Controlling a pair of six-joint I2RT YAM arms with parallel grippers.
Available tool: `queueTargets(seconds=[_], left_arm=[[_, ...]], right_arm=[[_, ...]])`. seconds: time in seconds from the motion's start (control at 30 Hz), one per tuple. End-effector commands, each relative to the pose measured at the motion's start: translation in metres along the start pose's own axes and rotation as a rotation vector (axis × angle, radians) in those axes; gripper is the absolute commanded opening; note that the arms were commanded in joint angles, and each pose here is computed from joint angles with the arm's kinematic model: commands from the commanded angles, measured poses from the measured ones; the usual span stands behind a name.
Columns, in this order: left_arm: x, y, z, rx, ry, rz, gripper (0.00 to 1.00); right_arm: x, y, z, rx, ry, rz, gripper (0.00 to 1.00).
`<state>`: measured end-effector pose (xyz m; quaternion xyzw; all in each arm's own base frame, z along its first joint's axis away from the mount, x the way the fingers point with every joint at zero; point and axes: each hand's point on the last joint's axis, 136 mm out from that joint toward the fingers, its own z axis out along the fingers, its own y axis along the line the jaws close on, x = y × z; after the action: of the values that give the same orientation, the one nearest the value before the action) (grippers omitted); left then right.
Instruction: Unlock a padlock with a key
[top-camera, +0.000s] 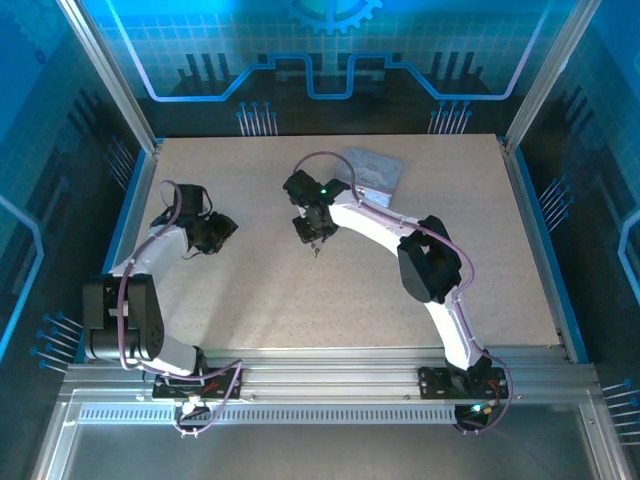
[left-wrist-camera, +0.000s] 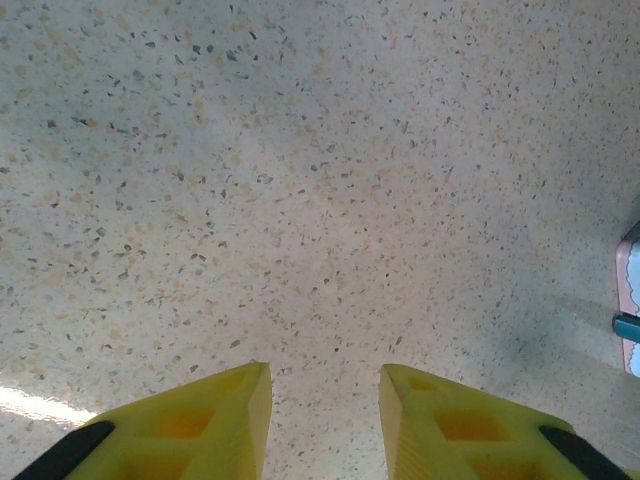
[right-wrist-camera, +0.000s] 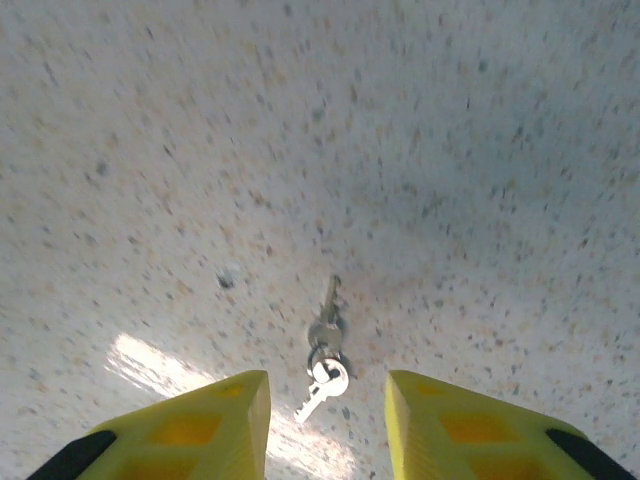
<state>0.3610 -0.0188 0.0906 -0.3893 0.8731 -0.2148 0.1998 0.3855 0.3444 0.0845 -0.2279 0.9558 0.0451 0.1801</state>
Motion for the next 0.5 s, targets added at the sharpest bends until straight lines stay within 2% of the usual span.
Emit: queueTargets(seconds=[0.0, 0.23, 0.47], left_arm=[[0.006, 0.001, -0.003, 0.027, 0.024, 0.007, 0.35], [0.01, 0.006, -0.003, 0.006, 0.035, 0.032, 0.35], [0.012, 0.009, -0.004, 0.014, 0.027, 0.021, 0.35]], right_arm=[[0.01, 0.012, 0.01, -0.005, 0.072, 0.005, 0.37], [0.027, 0.016, 0.02, -0.016, 0.143, -0.053, 0.33], [0.029, 0.021, 0.022, -0.039, 0.159, -0.069, 0.31]])
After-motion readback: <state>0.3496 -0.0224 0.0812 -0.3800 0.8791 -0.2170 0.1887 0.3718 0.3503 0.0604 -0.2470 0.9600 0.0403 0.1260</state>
